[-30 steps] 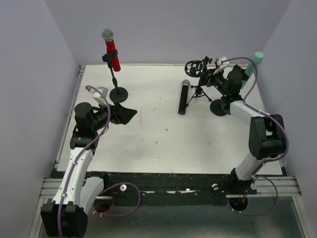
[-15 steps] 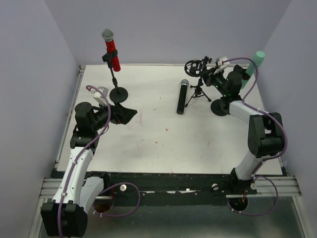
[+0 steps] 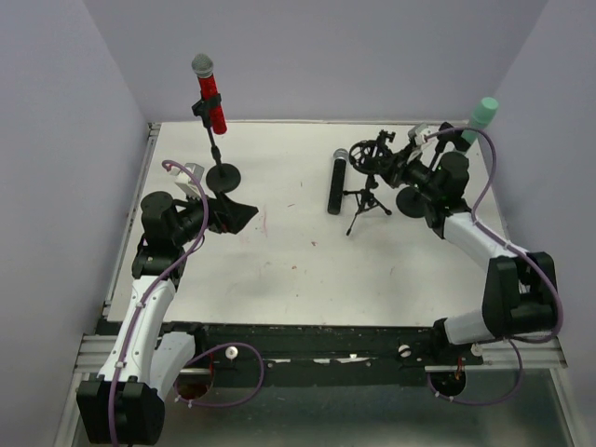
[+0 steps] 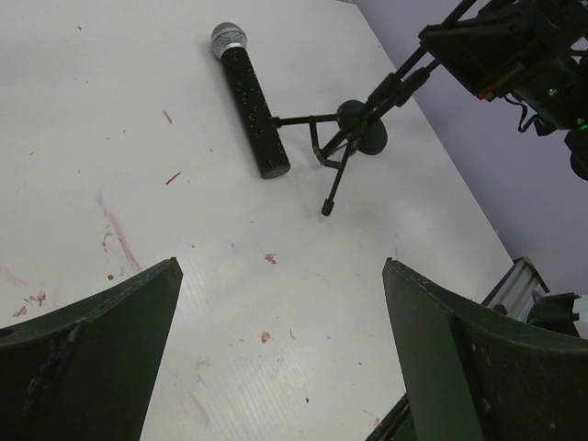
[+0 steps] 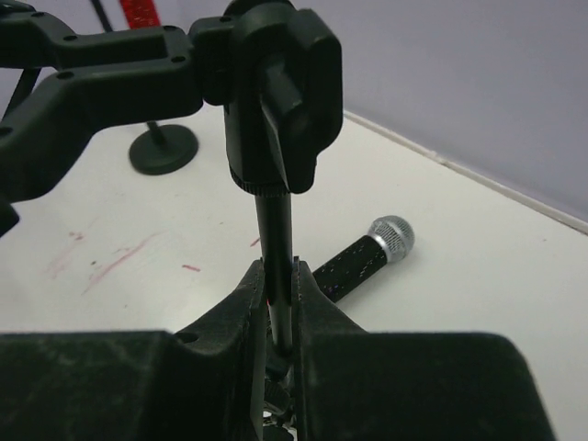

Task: Attach the microphones to the stand

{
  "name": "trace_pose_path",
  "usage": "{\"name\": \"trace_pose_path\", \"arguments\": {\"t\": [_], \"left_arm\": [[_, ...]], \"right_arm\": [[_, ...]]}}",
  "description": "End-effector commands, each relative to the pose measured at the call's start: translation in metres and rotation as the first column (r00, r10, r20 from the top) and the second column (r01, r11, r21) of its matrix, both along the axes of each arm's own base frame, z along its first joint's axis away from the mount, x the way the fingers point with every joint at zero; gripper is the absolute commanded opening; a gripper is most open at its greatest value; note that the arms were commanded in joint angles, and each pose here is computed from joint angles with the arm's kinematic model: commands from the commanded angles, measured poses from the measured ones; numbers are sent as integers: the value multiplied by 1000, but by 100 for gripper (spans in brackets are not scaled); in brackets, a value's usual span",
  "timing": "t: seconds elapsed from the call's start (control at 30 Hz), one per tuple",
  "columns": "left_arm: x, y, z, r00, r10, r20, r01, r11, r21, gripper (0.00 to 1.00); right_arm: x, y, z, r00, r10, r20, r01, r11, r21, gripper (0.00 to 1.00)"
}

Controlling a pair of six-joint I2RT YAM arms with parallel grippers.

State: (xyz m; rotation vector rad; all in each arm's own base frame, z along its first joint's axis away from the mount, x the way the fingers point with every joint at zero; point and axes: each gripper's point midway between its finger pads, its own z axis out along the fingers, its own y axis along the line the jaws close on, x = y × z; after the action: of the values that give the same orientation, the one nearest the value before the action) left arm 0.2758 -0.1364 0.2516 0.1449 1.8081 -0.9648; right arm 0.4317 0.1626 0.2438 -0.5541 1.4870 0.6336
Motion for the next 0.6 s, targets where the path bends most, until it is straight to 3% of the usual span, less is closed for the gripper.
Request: {"name": "trace_pose_path", "arguments": {"t": [0.0, 0.33, 0.57], "left_arm": [[-5, -3, 1, 1000, -26, 13, 26, 1000, 1, 98], [-8, -19, -2, 995, -99, -19, 98, 994, -44, 98], [-5, -41, -20, 986, -120, -116, 116, 993, -35, 98]], "right_arm": [[-56, 16, 9, 986, 168, -23, -168, 986, 5, 1], [-124, 28, -28, 921, 365, -137, -377, 923, -74, 3], [-150, 25, -46, 895, 418, -158, -441, 884, -158, 15]]}}
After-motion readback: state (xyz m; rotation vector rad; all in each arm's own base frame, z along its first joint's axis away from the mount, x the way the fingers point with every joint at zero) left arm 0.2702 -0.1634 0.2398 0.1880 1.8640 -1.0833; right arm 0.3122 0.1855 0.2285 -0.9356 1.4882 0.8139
